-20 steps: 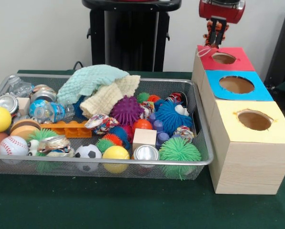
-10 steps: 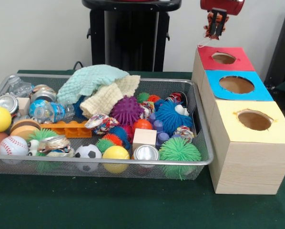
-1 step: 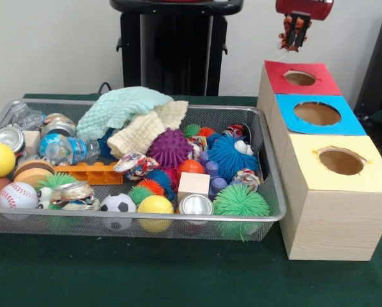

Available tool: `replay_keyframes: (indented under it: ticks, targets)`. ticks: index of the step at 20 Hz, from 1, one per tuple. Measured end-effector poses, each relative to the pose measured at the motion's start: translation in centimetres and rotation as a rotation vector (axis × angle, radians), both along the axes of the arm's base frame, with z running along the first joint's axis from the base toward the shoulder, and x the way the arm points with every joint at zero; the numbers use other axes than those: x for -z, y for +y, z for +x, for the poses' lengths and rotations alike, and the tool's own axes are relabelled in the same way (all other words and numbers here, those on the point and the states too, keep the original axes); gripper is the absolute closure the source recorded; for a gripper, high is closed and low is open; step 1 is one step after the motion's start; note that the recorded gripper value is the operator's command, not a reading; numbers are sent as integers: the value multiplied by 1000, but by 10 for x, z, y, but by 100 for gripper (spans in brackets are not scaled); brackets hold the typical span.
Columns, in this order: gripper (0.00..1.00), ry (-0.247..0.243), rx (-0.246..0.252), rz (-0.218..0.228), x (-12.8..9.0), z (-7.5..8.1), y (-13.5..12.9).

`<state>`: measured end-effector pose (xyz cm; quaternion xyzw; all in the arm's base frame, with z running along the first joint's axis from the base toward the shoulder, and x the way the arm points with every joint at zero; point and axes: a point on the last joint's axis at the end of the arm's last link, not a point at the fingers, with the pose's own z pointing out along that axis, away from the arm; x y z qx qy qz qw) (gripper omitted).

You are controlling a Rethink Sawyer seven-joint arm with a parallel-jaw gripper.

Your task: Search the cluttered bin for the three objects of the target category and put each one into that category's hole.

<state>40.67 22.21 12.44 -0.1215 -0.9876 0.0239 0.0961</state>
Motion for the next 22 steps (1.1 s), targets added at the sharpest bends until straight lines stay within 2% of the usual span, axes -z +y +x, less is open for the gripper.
replay_keyframes:
  ticks: [13,22]
  targets:
    - [100,59,-45,3,21,-22,32]
    - [100,68,-29,-1,23,-25,36]
